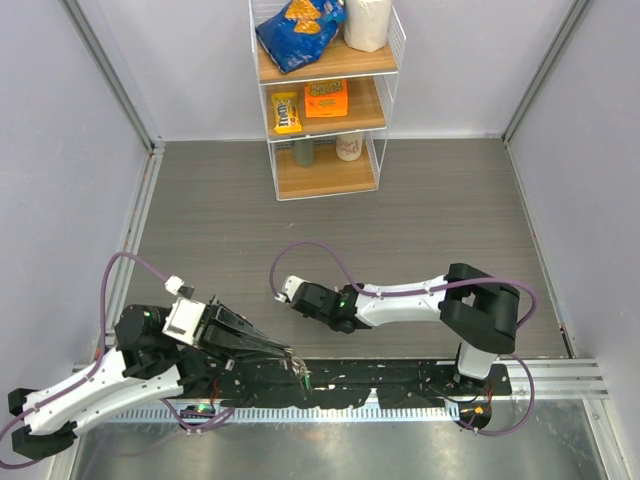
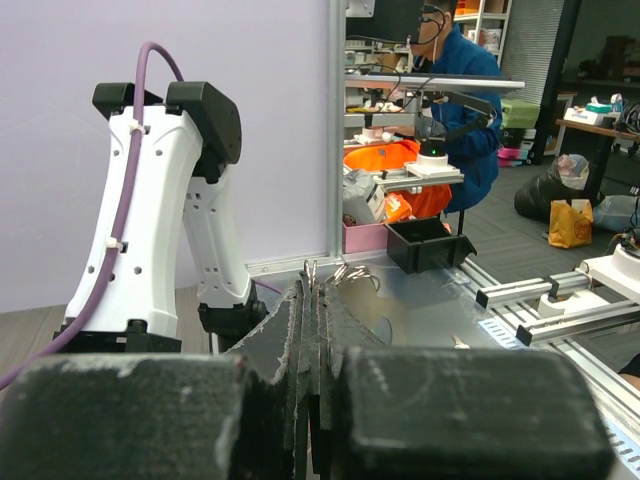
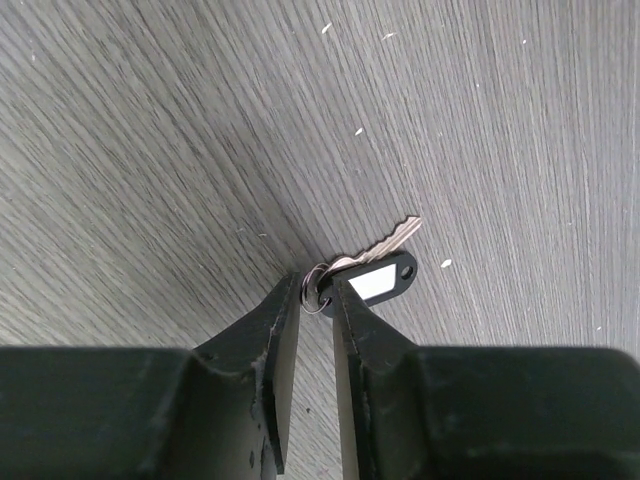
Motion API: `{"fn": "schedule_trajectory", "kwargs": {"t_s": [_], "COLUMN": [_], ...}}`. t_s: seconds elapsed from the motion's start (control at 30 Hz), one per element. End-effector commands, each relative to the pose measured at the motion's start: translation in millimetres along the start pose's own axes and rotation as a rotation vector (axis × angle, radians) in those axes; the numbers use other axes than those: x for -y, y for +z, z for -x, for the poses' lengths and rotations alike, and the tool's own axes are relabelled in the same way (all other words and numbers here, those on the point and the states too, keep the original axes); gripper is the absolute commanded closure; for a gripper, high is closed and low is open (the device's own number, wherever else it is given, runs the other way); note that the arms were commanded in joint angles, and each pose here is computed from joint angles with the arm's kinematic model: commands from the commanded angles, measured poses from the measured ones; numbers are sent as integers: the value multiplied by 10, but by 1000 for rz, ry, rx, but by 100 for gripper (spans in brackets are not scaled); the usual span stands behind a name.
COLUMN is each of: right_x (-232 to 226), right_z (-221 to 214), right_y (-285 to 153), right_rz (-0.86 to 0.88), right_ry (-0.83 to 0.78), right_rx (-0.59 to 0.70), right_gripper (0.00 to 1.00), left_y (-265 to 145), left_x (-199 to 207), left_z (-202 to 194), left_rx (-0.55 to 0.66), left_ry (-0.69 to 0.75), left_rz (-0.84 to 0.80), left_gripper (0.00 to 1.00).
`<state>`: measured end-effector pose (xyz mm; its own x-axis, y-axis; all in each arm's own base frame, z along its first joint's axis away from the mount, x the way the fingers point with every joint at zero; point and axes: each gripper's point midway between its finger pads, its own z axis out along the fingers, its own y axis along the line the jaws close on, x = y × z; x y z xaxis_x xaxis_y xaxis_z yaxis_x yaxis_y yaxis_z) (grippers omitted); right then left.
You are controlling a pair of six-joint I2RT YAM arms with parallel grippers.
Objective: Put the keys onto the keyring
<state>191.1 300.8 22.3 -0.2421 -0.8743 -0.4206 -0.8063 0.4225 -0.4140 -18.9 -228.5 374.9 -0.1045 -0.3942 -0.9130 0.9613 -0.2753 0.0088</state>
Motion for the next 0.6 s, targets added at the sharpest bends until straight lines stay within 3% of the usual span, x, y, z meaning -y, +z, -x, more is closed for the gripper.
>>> {"fn": "schedule_trajectory", "kwargs": {"t_s": [0.0, 0.27, 0.57], "right_x": [66, 92, 268], "right_z": [106, 97, 243], "right_y": [16, 22, -331], "right_rz": [-41, -59, -71], "right_ry": [9, 12, 102], "right_rx": [22, 21, 133], "right_gripper": [76, 95, 94], "left_y": [-6, -29, -23], "left_x": [30, 37, 32], "left_z": [141, 147, 159], "left_rx": [46, 51, 53], "left_ry": [48, 51, 50], "left_rz": [-1, 6, 8], "left_gripper": [100, 100, 100]}}
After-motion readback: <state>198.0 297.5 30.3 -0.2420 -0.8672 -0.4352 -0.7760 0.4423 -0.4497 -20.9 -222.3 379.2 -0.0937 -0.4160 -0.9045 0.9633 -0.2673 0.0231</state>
